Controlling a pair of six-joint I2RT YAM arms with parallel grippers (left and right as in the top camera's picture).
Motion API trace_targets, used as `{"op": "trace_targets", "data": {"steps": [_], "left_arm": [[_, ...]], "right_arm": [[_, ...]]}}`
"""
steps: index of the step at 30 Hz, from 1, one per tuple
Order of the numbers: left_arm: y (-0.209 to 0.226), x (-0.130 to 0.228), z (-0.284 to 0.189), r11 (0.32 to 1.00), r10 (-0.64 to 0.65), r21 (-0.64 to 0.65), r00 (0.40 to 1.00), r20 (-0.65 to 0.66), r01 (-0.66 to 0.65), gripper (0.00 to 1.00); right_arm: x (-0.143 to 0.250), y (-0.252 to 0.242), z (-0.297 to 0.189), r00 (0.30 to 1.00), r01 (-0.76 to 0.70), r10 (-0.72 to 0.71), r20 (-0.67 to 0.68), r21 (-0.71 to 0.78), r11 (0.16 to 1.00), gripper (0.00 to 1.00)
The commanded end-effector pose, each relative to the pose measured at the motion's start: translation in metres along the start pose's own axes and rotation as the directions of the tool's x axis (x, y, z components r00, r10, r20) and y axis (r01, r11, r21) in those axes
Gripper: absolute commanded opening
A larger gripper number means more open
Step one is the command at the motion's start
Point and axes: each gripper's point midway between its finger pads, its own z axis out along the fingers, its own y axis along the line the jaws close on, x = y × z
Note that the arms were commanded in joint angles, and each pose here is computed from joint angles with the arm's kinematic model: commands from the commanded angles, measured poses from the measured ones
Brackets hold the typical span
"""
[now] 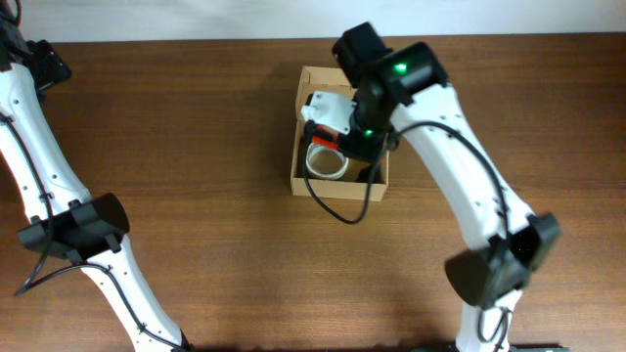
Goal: Pack container
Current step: 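Lift the box cutter and carry it over the box, then lower the box cutter into the box and open the right gripper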
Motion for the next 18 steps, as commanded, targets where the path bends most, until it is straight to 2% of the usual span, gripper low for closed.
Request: {"op": "trace_targets", "data": {"steps": [1, 9, 18], "left_arm": [[0.002, -0.002, -0.008, 1.0, -0.001, 0.006, 1.0, 0.012, 0.0, 1.0], [0.002, -0.002, -0.008, 1.0, -0.001, 0.006, 1.0, 0.012, 0.0, 1.0], [0.002, -0.002, -0.008, 1.0, -0.001, 0.006, 1.0, 0.012, 0.0, 1.0]], "right_arm": [[-0.003, 0.001, 0.031, 0.998, 0.059, -0.061, -0.031, -0.075, 0.995, 0.13], [0.004, 0.0, 0.083, 0.991, 0.061, -0.08, -0.106, -0.173, 0.983, 0.11], [0.003, 0.0, 0.094, 0.992, 0.071, -0.09, -0.086, -0.199, 0.977, 0.11]]}}
